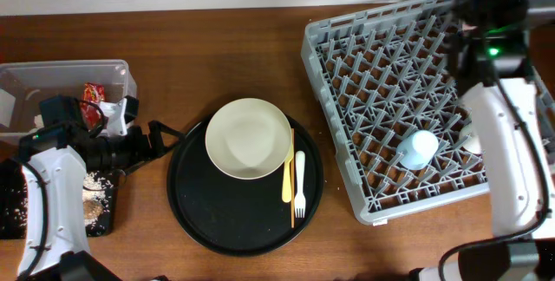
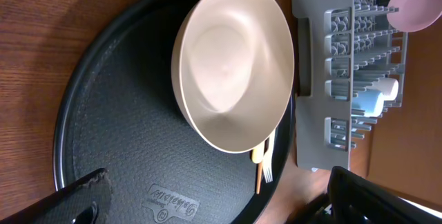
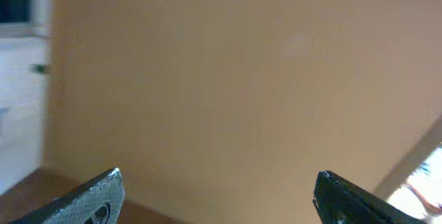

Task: Sort waste into correct bins and load items into the dishwasher rack
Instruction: 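Release the pink bowl and withdraw the right gripper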

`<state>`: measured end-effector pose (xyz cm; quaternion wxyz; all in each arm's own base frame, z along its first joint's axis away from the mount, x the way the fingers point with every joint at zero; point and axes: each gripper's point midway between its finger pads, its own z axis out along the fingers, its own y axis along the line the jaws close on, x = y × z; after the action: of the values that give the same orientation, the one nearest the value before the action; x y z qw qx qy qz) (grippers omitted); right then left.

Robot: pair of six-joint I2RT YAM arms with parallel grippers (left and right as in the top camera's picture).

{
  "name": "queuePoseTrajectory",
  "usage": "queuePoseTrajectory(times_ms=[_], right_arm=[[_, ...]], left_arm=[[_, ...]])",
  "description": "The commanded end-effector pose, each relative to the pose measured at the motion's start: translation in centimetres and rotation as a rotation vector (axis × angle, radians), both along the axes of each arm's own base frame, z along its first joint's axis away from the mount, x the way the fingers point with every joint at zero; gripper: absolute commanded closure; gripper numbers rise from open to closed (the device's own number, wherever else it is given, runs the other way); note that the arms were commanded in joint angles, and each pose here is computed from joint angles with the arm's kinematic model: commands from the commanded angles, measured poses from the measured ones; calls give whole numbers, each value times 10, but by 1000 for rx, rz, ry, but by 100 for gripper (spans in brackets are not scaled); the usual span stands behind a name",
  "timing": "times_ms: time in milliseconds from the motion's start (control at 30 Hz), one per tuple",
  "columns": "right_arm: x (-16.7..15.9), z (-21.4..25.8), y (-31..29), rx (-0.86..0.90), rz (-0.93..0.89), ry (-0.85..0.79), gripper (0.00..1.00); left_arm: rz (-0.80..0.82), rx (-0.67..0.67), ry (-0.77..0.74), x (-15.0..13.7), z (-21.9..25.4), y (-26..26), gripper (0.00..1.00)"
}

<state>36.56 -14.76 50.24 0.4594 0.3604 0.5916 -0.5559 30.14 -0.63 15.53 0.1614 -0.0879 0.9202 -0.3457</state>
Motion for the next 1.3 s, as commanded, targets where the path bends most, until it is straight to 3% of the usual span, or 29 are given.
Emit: queuePoseTrajectory(times_ms=[0, 267, 333, 467, 567, 667, 733, 767, 900, 1000, 1067, 1167, 1267], right_arm=[[14, -3, 48, 56, 121, -220, 1], [20, -9, 96, 88, 207, -229, 1], [32, -4, 116, 30, 319, -100, 1], [37, 0, 131, 2, 397, -54, 1], [54, -13, 148, -55, 537, 115, 1], [56, -39, 177, 205, 965, 50, 1], [56, -53, 173, 438, 1131, -9, 1], [58, -65, 155, 518, 1143, 3, 1], [61, -135, 69, 670, 901, 135, 1], [58, -149, 33, 682, 819, 164, 1], [59, -155, -1, 673, 756, 151, 12], [95, -214, -15, 701, 904, 369, 15], [129, -280, -32, 752, 892, 444, 18]], left_arm=[[3, 1, -12, 3, 3, 2, 1], [3, 1, -12, 3, 3, 2, 1], [3, 1, -12, 3, 3, 2, 1], [3, 1, -12, 3, 3, 2, 0], [3, 1, -12, 3, 3, 2, 0], [3, 1, -12, 3, 3, 2, 1], [3, 1, -12, 3, 3, 2, 1], [3, 1, -12, 3, 3, 2, 1], [3, 1, -12, 3, 3, 2, 1], [3, 1, -12, 3, 3, 2, 1], [3, 1, -12, 3, 3, 2, 0], [3, 1, -12, 3, 3, 2, 1], [3, 1, -12, 3, 3, 2, 1]])
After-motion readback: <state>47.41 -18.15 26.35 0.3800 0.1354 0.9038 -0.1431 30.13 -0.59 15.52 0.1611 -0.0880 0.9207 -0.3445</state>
